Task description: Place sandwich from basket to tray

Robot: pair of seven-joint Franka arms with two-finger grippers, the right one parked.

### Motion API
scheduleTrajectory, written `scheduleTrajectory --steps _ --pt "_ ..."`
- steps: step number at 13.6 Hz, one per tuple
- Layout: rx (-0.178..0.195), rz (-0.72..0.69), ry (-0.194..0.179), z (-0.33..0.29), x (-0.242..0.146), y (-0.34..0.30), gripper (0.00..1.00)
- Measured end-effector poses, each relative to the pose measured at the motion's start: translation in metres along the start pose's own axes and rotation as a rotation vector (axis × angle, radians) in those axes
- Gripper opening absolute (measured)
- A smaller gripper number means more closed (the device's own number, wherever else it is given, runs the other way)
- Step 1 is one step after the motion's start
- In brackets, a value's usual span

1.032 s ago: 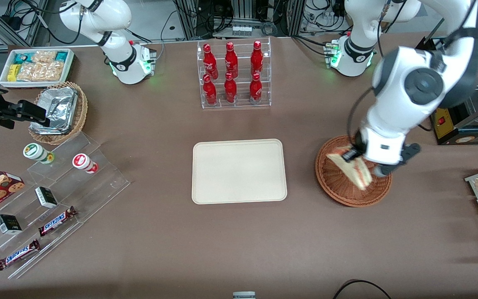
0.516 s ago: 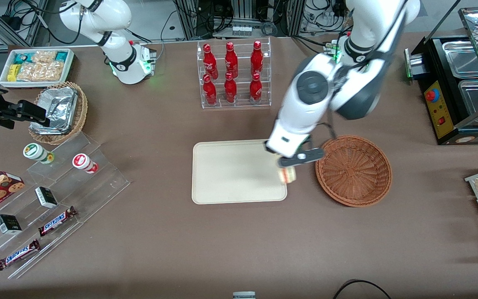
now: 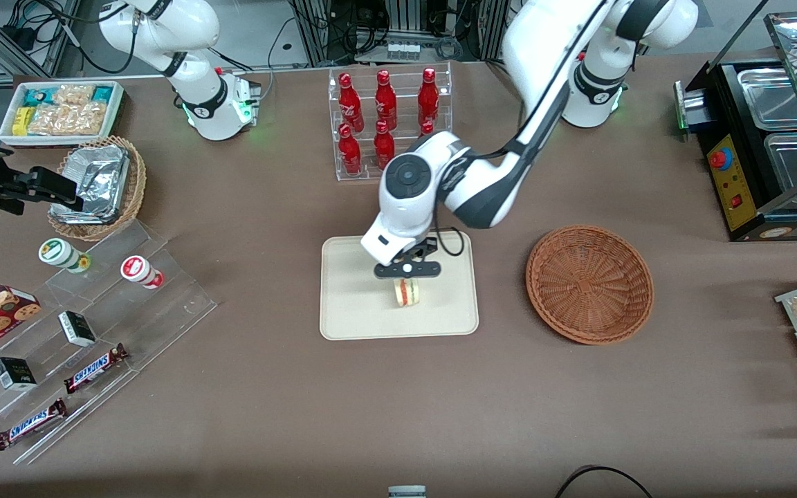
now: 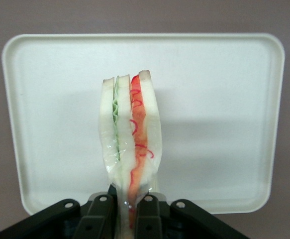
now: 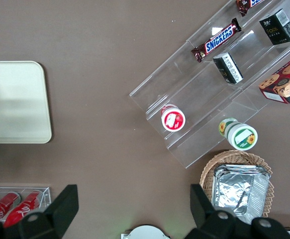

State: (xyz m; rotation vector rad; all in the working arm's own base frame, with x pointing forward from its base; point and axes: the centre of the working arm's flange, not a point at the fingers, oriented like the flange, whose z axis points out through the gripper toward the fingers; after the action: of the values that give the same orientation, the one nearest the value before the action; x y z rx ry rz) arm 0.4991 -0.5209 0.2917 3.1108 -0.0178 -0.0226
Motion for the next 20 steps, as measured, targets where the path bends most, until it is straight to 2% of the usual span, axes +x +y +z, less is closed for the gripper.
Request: scheduleTrajectory --steps 8,9,12,16,17,20 --pt "-0.001 0.066 0.006 0.057 -0.014 0.019 0.16" --pt "-0.002 0.065 0.007 0.059 -0.013 0.019 0.21" --pt "-0.008 0.063 0.017 0.055 -0.01 0.02 0.51" --pt "-0.058 0.039 0.085 0.003 0.012 0.017 0.93" --pt "-0.067 0.026 0.1 -0.022 0.019 0.011 1.0" --pt "-0.049 -0.076 0.103 -0.111 0.042 -0.038 1.0"
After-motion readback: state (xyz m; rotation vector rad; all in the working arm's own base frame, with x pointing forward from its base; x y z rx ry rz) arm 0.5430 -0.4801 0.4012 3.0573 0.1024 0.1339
